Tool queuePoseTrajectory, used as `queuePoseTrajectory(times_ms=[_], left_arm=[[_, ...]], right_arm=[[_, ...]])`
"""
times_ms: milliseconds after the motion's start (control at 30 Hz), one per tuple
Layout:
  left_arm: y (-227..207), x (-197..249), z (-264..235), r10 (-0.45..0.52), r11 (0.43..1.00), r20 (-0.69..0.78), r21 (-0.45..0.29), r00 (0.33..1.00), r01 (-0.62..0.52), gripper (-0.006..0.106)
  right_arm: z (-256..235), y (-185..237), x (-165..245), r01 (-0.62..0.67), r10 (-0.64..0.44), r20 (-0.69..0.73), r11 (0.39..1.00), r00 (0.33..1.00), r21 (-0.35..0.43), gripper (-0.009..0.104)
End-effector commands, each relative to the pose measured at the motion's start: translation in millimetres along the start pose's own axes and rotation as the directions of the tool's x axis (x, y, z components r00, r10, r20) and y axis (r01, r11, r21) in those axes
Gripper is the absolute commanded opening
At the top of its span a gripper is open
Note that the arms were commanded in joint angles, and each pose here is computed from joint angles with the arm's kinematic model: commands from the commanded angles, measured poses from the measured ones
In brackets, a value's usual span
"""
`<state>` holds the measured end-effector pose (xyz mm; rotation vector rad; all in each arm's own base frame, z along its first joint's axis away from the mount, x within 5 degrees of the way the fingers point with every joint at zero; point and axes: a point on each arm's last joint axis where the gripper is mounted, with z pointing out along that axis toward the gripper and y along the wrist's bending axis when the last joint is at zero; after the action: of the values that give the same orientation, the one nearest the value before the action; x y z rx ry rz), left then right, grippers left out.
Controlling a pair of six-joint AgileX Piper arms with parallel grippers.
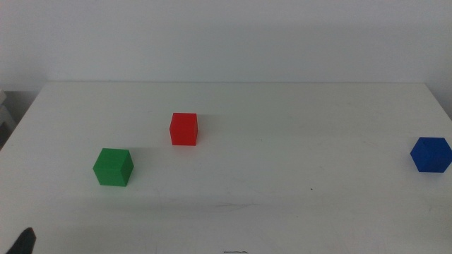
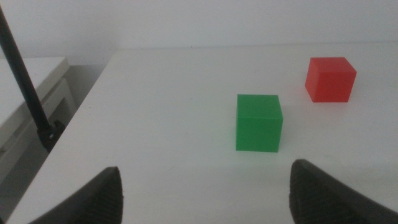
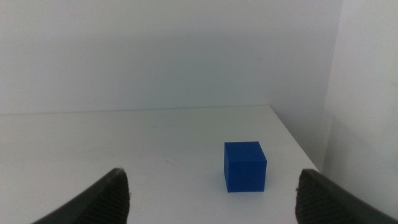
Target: Stack red cubes first, then green, then blue cubes in a specific spot.
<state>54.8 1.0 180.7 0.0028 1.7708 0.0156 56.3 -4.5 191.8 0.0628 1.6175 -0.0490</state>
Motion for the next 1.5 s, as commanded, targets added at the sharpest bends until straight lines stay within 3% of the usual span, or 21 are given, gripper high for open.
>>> queuePoseTrajectory(times_ms=[0, 167, 300, 567, 833, 967, 1133, 1267, 1467], left_arm=[[-0.3, -32.8, -4.6, -0.02, 1.0, 0.102, 0.01, 0.995, 0.019, 0.09], [0.5, -90.9, -2.8, -0.034, 0.999, -0.097, 0.002, 0.995, 0.035, 0.09], [-0.4, -147.5, 8.1, -0.056, 0.998, -0.334, 0.0, 0.941, 0.06, 0.09], [-0.4, -219.4, 42.8, -0.052, 0.998, -0.506, -0.009, 0.861, 0.055, 0.09], [-7.7, -225.9, 75.9, -0.105, 0.99, -0.533, 0.024, 0.84, 0.139, 0.09], [-13.9, -228.1, 97.5, -0.105, 0.982, -0.526, 0.079, 0.844, 0.172, 0.09], [-26.8, -233.7, 144.5, -0.05, 0.972, -0.634, 0.148, 0.772, 0.185, 0.09], [-52.7, -239.2, 181.7, 0.056, 0.972, -0.651, 0.207, 0.757, 0.107, 0.09], [-99.7, -237.7, 245.1, 0.082, 0.979, -0.68, 0.192, 0.729, 0.07, 0.09]], right_arm=[[-3.1, 1.0, -15.7, 0.021, -0.02, 0.115, 1.0, 0.993, -0.008, 0.094], [-3.1, 1.0, -15.7, 0.021, -0.02, 0.115, 1.0, 0.993, -0.008, 0.094], [-3.1, 1.0, -15.7, 0.021, -0.02, 0.115, 1.0, 0.993, -0.008, 0.094], [-3.1, 1.0, -15.7, 0.021, -0.02, 0.115, 1.0, 0.993, -0.008, 0.094], [-3.1, 1.0, -15.7, 0.021, -0.02, 0.115, 1.0, 0.993, -0.008, 0.094], [-3.1, 1.0, -15.7, 0.021, -0.02, 0.115, 1.0, 0.993, -0.008, 0.094], [-3.1, 1.0, -15.7, 0.021, -0.02, 0.115, 1.0, 0.993, -0.008, 0.094], [-3.1, 1.0, -15.7, 0.021, -0.02, 0.115, 1.0, 0.993, -0.008, 0.094], [-3.1, 1.0, -15.7, 0.021, -0.02, 0.115, 1.0, 0.993, -0.008, 0.094]])
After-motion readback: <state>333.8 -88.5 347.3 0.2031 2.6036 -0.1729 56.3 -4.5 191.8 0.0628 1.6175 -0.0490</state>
